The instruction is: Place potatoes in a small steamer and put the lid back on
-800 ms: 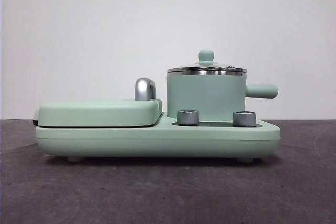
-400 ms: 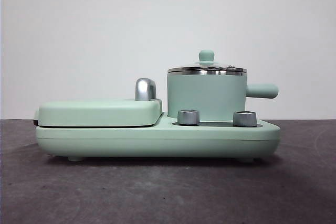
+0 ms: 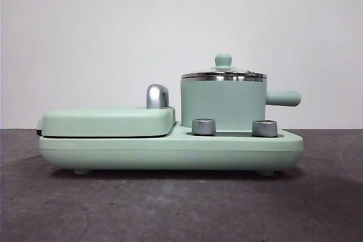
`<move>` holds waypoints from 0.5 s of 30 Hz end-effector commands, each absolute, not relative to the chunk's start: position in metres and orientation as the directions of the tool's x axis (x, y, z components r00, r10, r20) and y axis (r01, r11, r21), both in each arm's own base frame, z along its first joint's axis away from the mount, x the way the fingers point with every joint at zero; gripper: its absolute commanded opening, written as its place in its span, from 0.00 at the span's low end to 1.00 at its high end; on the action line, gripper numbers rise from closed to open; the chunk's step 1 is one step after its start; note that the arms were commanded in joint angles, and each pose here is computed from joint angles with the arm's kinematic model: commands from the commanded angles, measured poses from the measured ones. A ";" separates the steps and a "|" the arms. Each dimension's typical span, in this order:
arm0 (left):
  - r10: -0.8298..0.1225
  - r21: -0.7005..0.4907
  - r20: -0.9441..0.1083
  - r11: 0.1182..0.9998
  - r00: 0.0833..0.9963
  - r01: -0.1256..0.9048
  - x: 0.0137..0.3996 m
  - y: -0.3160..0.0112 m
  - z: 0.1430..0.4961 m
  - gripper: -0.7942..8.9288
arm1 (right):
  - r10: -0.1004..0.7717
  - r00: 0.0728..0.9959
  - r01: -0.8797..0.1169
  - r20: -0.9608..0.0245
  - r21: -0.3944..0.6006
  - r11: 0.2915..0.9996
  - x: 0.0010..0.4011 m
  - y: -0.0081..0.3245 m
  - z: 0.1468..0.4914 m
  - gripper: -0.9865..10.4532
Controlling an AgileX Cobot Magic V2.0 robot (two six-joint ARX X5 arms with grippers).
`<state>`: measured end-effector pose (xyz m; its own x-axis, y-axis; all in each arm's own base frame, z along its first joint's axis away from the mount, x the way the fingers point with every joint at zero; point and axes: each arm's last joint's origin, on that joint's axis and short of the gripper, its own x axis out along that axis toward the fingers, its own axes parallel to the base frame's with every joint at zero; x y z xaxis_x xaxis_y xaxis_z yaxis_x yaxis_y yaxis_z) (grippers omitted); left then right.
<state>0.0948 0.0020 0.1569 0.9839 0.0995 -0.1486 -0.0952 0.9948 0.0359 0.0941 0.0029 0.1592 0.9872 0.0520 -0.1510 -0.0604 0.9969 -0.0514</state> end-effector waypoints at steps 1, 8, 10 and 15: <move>0.104 0.054 -0.173 0.994 0.979 -0.096 0.095 0.002 0.150 0.12 | 0.046 0.984 -0.057 -0.171 -0.060 0.997 0.096 0.003 0.150 0.10; 0.104 0.054 -0.174 0.994 0.979 -0.096 0.095 0.002 0.150 0.12 | 0.010 0.986 -0.021 -0.167 -0.062 0.998 0.096 0.001 0.150 0.10; 0.104 0.054 -0.173 0.994 0.979 -0.096 0.095 0.002 0.150 0.12 | 0.006 0.986 -0.017 -0.168 -0.061 0.998 0.096 0.001 0.150 0.10; 0.104 0.054 -0.174 0.994 0.979 -0.096 0.095 0.002 0.150 0.12 | 0.000 0.986 -0.006 -0.167 -0.037 0.999 0.096 0.000 0.150 0.10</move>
<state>0.0948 0.0020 0.1569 0.9839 0.0995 -0.1486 -0.0952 0.9948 0.0359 0.0956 0.0005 0.1528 0.9869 0.0076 -0.1609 -0.0160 0.9986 -0.0512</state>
